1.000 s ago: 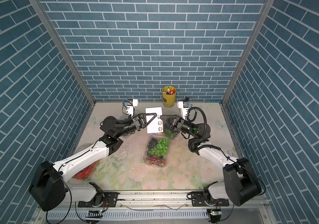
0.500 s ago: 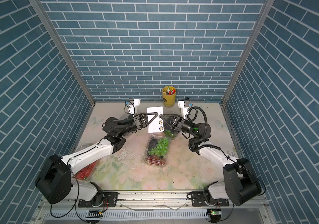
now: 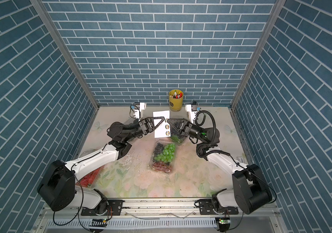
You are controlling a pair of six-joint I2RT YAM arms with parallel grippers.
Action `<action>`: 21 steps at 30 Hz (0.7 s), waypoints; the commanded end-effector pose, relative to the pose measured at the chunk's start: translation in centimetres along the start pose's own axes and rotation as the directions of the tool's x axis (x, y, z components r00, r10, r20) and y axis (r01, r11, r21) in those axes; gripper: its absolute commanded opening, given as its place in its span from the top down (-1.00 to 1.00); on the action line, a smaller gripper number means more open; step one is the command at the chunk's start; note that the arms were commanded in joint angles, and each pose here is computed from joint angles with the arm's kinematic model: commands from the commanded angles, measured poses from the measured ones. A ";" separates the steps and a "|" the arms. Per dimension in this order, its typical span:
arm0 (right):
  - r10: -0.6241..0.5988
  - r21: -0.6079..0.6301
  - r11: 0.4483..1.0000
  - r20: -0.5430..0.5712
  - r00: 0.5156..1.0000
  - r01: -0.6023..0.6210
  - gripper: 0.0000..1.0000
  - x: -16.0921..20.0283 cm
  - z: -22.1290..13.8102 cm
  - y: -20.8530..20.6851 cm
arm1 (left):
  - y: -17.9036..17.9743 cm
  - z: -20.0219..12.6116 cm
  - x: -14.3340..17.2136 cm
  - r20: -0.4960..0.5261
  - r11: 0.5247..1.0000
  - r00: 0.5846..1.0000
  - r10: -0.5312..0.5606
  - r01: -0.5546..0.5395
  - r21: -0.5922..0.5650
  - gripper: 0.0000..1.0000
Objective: Label fruit boxes
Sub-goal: Adjust the label sticker.
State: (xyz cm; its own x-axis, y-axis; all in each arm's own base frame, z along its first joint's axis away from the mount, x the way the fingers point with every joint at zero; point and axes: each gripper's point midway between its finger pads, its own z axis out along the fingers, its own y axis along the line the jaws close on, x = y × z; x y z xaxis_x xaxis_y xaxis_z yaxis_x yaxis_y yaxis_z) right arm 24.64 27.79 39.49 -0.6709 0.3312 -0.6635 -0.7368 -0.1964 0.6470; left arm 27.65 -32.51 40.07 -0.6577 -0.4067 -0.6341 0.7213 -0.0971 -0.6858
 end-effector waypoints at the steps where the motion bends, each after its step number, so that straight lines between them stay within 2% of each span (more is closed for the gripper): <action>1: -0.071 -0.086 0.994 0.007 0.997 0.071 1.00 -1.3 0.6 3.5 | 1.3 0.0 1.3 -0.044 1.000 0.999 -0.013 0.012 -0.022 1.00; 21: -0.070 -0.082 0.994 0.003 0.998 0.071 1.00 -1.2 0.6 3.2 | 0.9 0.0 1.0 -0.036 1.000 0.999 -0.005 0.004 -0.016 1.00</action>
State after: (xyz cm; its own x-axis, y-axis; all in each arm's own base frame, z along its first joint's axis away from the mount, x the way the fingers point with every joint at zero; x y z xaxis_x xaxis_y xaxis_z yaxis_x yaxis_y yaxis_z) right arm 24.48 27.78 39.72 -0.6663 0.3278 -0.6698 -0.7419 -0.2009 0.6397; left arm 28.22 -32.74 39.22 -0.6693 -0.4002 -0.6260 0.7061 -0.0805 -0.7035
